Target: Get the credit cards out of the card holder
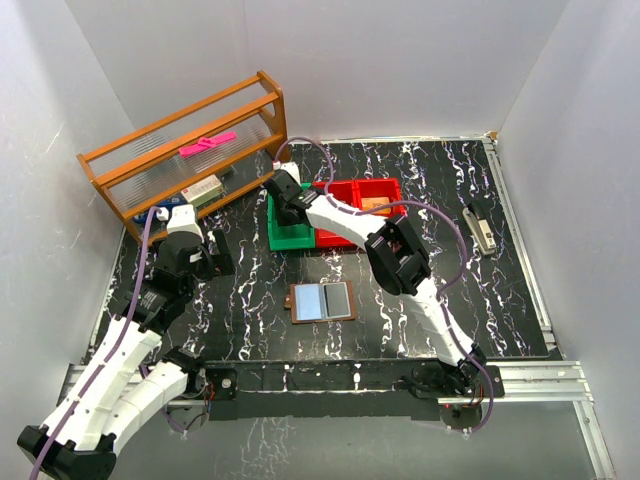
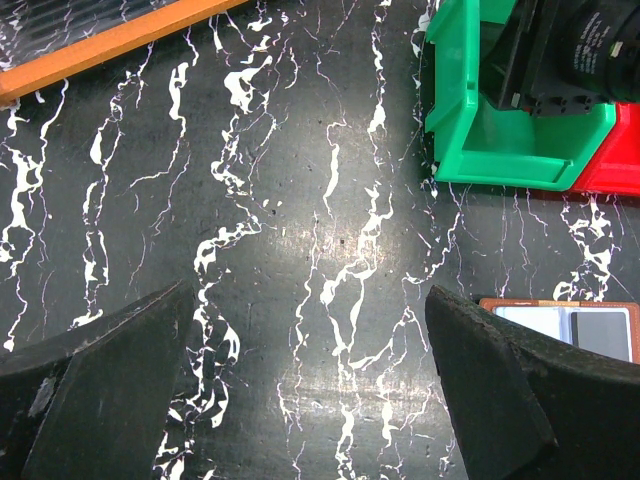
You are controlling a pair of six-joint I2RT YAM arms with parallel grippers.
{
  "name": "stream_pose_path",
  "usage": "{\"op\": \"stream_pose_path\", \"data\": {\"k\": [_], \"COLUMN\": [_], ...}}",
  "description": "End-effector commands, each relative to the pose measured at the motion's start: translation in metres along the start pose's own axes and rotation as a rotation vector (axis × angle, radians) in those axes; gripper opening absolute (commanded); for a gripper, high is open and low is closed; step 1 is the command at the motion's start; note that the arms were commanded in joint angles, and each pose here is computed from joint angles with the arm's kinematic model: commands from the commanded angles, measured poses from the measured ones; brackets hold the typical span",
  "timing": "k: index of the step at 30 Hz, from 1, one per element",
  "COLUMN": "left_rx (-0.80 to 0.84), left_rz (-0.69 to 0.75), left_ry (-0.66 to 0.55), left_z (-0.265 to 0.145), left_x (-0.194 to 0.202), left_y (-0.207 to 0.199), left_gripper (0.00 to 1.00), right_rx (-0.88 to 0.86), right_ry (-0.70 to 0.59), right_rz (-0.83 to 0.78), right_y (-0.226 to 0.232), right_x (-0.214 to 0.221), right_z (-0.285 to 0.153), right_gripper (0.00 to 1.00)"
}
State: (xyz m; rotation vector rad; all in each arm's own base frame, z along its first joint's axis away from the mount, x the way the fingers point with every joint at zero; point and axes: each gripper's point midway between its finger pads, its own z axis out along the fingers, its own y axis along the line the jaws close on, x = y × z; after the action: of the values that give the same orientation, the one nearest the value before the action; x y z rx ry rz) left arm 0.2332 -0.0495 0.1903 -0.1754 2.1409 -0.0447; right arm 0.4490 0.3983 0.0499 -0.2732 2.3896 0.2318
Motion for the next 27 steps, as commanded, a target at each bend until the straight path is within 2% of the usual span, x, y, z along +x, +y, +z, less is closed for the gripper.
{"op": "stream_pose_path", "data": {"k": [1,12,27], "left_rx": [-0.013,-0.014,-0.016], "left_rz": [0.005,0.007,0.007], "left_ry": [-0.006,-0.003,-0.002], "left_z": [-0.001,0.0,0.0], "left_x": [-0.001,-0.001,-0.001], "left_y": [0.004,0.003,0.004], "left_gripper": [0.99,0.99,0.99], "right_rx": [0.081,0.176,0.167], "right_ry": [-0.053,-0.096,-0.143], "right_rz": [-0.013,-0.024,-0.016], "right_y": [-0.004,-0.015,-0.012], "right_x": [-0.01,-0.004,-0.01], "right_z": [-0.002,0.012,0.024], "right_gripper": [0.27,0.28,0.33]}}
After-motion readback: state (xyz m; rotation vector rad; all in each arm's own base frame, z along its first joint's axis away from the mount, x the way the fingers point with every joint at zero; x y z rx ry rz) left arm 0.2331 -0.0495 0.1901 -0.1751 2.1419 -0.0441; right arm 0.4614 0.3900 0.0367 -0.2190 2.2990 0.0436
